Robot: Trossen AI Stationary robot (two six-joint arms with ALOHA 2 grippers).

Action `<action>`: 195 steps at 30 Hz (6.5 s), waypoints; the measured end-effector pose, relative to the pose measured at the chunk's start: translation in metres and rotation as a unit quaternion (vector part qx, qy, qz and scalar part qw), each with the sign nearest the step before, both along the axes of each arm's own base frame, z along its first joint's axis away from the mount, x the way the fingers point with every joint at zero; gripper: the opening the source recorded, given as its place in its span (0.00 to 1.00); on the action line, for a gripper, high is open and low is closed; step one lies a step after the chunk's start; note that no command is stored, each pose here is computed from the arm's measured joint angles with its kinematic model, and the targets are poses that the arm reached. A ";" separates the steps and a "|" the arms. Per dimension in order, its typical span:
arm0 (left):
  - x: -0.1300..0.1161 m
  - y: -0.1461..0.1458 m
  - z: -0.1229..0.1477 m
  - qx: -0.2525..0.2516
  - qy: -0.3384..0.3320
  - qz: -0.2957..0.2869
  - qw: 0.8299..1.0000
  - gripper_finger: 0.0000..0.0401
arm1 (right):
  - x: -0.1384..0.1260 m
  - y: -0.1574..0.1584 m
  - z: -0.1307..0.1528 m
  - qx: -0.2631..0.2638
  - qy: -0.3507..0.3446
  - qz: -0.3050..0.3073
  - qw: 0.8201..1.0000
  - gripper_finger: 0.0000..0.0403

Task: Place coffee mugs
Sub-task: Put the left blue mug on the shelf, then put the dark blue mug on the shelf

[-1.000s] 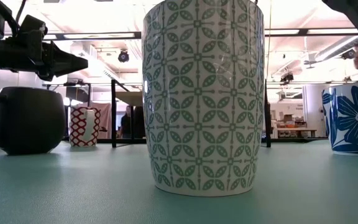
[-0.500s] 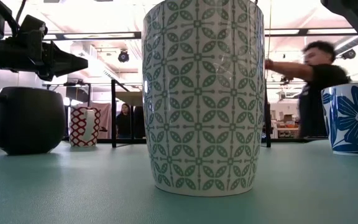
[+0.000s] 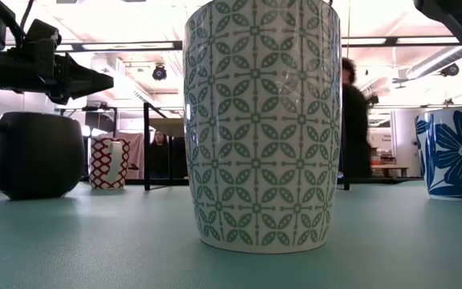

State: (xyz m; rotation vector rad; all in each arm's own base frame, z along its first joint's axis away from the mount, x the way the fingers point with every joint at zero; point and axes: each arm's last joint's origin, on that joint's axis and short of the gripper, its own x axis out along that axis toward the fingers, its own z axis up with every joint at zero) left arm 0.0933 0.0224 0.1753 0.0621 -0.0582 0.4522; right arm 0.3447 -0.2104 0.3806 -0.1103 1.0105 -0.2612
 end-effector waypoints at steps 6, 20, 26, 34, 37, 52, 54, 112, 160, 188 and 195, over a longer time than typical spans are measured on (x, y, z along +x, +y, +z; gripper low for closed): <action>0.000 0.000 0.000 0.000 0.000 0.000 1.000 0.29 | -0.001 -0.003 0.000 -0.003 -0.001 -0.002 1.000 0.04; 0.000 0.000 0.000 0.000 0.000 0.000 1.000 0.29 | -0.002 -0.004 0.000 -0.004 -0.001 -0.003 1.000 0.04; 0.000 0.000 0.000 0.000 0.000 0.000 1.000 0.29 | -0.002 -0.004 0.001 -0.008 -0.001 -0.006 1.000 0.04; 0.000 0.000 0.000 0.000 0.000 0.000 1.000 0.29 | -0.001 -0.008 -0.001 -0.009 -0.008 -0.013 1.000 0.04; 0.000 0.000 0.000 0.000 0.000 0.000 1.000 0.29 | 0.001 -0.010 -0.003 -0.008 -0.006 -0.014 1.000 0.04; 0.000 0.000 0.000 0.000 0.000 0.000 1.000 0.29 | 0.003 -0.012 -0.007 -0.004 -0.004 -0.019 1.000 0.04; 0.000 0.000 0.000 0.000 0.000 0.000 1.000 0.29 | 0.002 -0.012 -0.007 -0.003 -0.003 -0.020 1.000 0.06; 0.000 0.000 0.000 0.000 0.000 0.000 1.000 0.29 | -0.020 0.022 0.032 0.056 0.006 -0.105 0.993 0.16; -0.009 -0.001 0.033 -0.004 -0.194 -0.011 0.981 0.29 | -0.115 0.146 0.022 0.064 -0.101 -0.150 0.981 0.16; 0.023 0.017 0.075 -0.124 0.257 0.178 0.942 0.29 | -0.157 0.167 -0.040 0.079 -0.189 -0.138 0.969 0.16; 0.035 0.035 0.083 -0.170 0.300 0.229 0.910 0.29 | -0.147 0.165 -0.048 0.069 -0.163 -0.130 0.975 0.16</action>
